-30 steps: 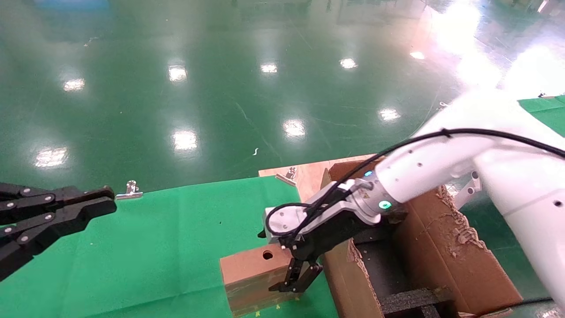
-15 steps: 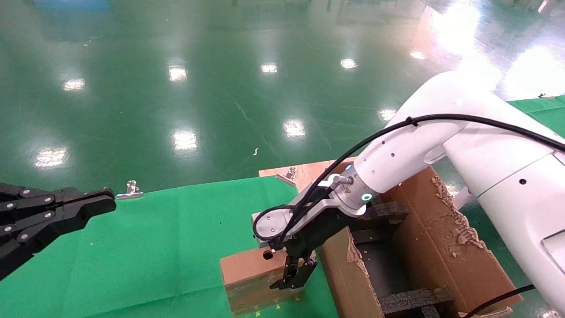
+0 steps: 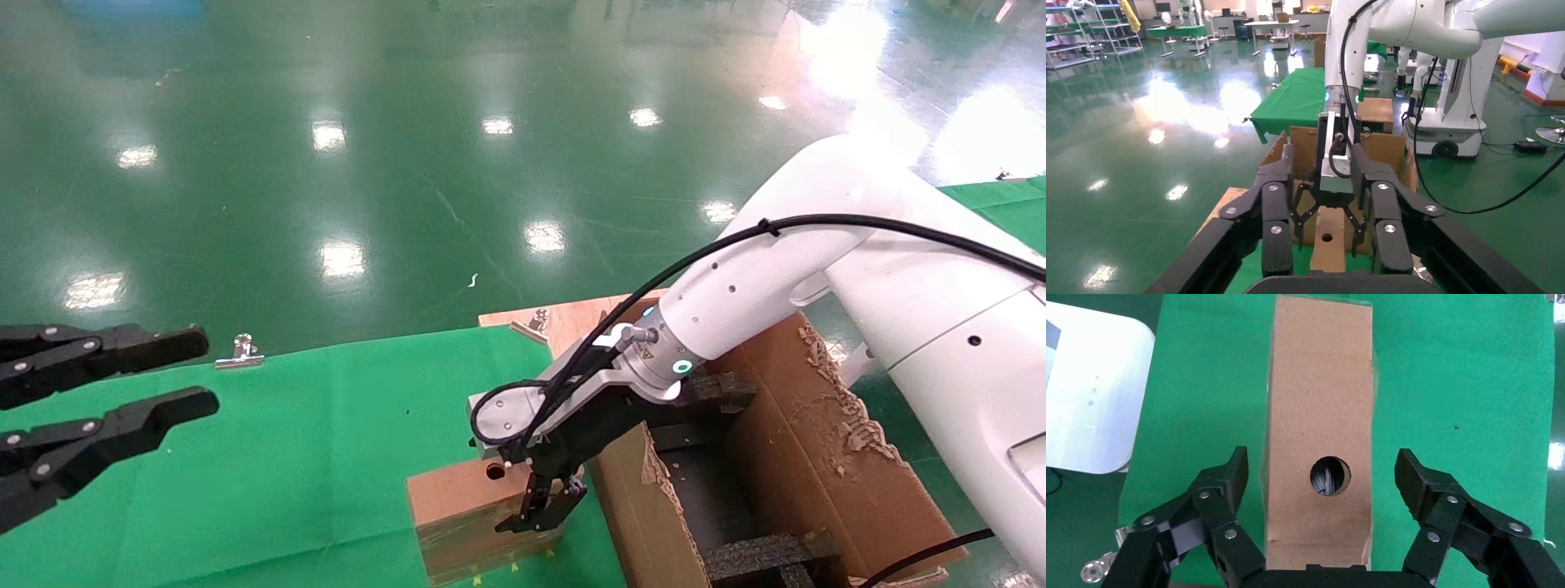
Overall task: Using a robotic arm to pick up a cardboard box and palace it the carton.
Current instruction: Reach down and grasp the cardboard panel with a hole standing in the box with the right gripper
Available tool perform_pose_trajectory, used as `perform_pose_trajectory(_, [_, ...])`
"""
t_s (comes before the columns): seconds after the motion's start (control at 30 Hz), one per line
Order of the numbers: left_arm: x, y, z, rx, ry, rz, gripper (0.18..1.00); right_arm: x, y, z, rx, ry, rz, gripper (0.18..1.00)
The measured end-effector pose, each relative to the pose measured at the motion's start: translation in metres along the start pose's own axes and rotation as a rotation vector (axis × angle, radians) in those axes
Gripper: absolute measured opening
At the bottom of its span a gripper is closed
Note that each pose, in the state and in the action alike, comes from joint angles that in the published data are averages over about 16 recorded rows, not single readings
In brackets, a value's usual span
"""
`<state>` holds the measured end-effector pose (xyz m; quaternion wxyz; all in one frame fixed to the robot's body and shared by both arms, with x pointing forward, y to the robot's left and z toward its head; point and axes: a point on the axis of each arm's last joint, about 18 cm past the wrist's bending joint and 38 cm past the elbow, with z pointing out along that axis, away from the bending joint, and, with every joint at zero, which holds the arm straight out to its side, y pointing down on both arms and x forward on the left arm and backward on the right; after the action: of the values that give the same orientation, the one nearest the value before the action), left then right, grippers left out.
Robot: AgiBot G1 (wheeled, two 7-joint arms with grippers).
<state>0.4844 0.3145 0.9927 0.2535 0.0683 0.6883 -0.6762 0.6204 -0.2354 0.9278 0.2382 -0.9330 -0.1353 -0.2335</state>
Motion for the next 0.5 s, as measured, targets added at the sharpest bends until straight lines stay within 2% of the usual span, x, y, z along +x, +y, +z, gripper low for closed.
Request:
perform_pose_trajectory(0.2, [0.0000, 0.0000, 0.0000, 0.000, 0.000, 0.000, 0.449, -0.0005, 0.0004, 0.0000, 0.002, 0.001, 0.002, 0.844])
perform_pose_trajectory(0.5, [0.0000, 0.0000, 0.0000, 0.000, 0.000, 0.000, 0.651, -0.0008, 0.0008, 0.0000, 0.004, 0.002, 0.004, 0.647])
